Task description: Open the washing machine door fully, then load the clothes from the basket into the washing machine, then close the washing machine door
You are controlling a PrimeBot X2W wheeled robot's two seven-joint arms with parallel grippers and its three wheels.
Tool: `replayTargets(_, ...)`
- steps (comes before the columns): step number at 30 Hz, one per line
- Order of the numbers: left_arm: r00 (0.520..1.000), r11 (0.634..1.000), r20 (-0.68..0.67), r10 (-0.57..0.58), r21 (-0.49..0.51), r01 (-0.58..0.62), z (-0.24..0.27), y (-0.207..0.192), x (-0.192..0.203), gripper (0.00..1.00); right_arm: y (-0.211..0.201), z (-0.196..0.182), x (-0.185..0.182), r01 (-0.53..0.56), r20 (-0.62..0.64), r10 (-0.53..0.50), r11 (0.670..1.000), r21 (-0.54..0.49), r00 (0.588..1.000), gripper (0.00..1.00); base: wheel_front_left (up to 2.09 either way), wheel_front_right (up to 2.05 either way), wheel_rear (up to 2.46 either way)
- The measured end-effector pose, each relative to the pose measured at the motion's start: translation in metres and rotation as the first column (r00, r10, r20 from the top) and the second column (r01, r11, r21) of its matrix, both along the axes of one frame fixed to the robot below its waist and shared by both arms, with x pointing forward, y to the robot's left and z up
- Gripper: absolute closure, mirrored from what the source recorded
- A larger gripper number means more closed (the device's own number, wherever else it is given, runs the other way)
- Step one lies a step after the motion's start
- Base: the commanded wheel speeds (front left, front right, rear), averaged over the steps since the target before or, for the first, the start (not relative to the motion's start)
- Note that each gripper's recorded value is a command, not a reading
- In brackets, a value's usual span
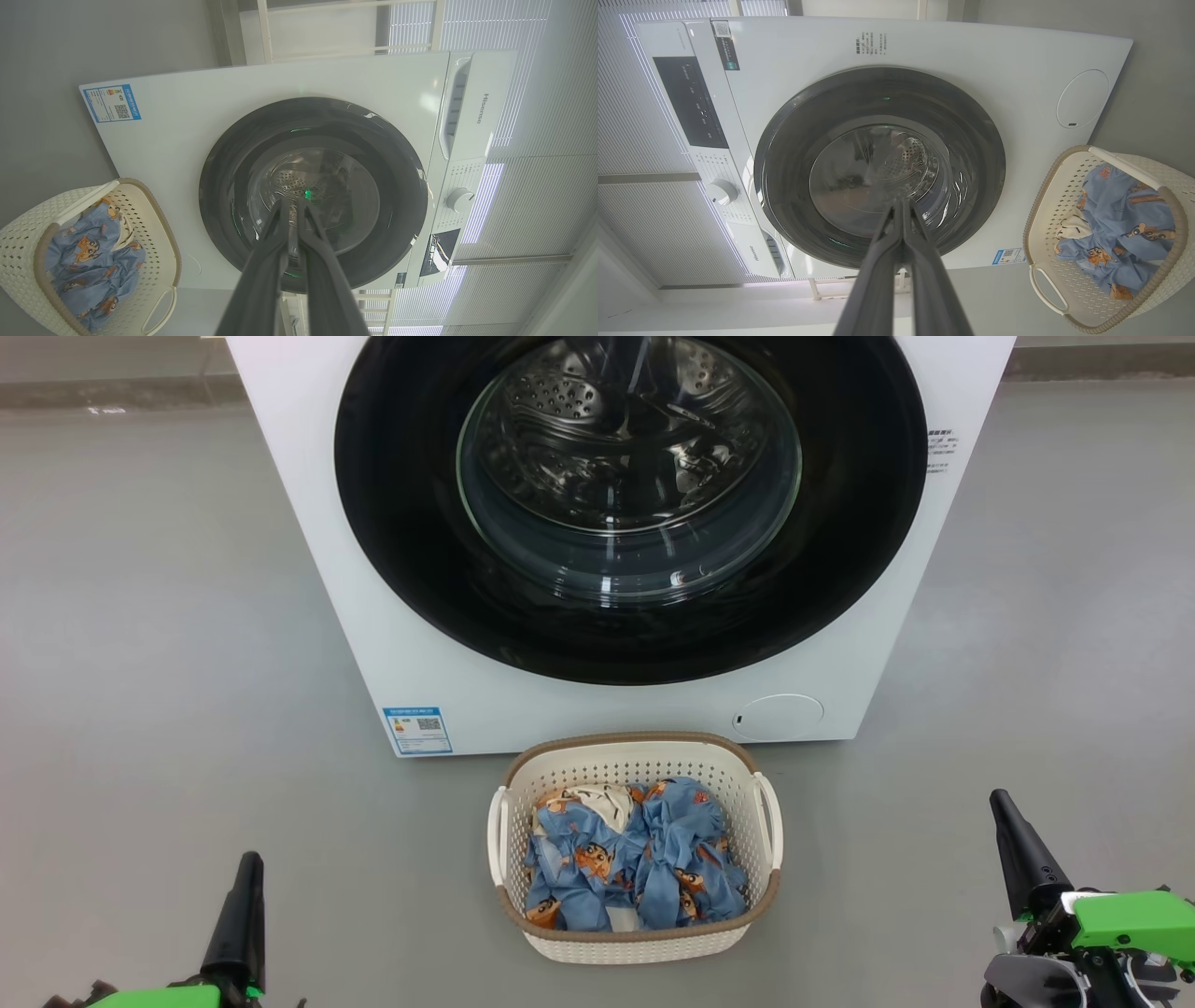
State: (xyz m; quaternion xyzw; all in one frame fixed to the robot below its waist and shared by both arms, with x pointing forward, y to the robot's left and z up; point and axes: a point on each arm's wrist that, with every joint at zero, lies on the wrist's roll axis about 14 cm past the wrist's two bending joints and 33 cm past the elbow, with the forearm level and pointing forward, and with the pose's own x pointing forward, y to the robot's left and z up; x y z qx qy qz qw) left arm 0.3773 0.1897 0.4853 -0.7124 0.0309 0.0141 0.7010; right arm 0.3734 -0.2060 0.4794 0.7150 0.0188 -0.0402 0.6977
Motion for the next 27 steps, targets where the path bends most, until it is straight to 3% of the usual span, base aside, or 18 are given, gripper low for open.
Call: replayTargets(27,1.0,1.0,0.0,0.0,0.0,0.0,0.0,0.0,0.0,1.0,0.0,0.0,0.0,0.0,0.0,0.0,1.0,0.0,1.0,1.0,0.0,0.0,0.0)
